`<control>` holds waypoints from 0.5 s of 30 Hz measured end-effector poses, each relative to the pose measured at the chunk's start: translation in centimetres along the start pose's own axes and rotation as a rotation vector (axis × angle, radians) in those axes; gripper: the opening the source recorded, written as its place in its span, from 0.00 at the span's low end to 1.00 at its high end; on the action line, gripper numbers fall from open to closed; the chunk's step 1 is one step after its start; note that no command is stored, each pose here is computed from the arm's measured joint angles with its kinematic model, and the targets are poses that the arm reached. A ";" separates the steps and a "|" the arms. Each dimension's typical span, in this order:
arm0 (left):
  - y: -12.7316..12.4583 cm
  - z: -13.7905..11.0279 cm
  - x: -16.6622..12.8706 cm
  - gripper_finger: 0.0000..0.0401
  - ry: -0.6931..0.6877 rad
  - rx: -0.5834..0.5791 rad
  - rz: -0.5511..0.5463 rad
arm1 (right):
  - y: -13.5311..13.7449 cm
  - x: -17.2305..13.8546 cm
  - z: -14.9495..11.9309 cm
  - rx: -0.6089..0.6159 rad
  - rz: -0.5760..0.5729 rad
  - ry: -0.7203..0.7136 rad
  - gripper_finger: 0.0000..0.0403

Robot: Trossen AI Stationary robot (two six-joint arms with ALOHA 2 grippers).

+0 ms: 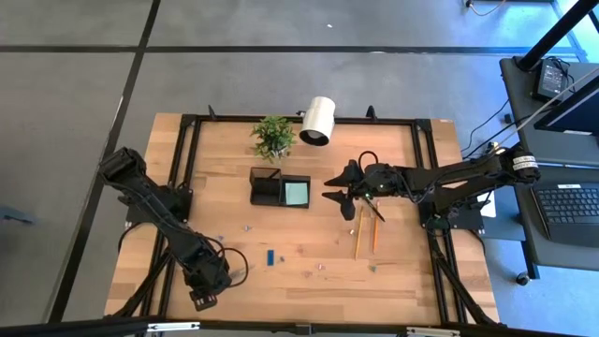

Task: Pick and place office supplies into organizer
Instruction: Put the red scissors into the black desk organizer

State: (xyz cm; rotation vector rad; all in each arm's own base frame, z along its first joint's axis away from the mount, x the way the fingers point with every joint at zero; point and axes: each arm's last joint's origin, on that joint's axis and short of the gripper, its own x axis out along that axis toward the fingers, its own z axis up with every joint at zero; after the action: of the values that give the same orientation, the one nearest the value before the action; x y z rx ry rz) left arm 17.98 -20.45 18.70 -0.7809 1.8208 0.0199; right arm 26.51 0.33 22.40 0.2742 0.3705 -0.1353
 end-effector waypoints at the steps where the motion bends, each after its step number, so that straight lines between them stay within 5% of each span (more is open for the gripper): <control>1: 0.0 0.0 0.0 0.41 0.000 0.004 0.000 | 0.0 0.0 0.0 0.004 0.000 0.000 0.47; 9: 0.1 0.0 0.0 0.42 -0.001 0.001 0.011 | 0.0 0.0 0.0 0.005 0.000 0.000 0.47; 15: 0.7 0.2 -0.1 0.42 -0.063 -0.123 0.066 | 0.0 0.0 0.0 0.005 0.000 0.000 0.47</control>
State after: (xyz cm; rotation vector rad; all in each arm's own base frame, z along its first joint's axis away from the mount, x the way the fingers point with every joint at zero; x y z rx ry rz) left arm 17.86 -19.77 18.46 -0.7969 1.7972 0.1991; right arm 26.51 0.33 22.40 0.2791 0.3700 -0.1361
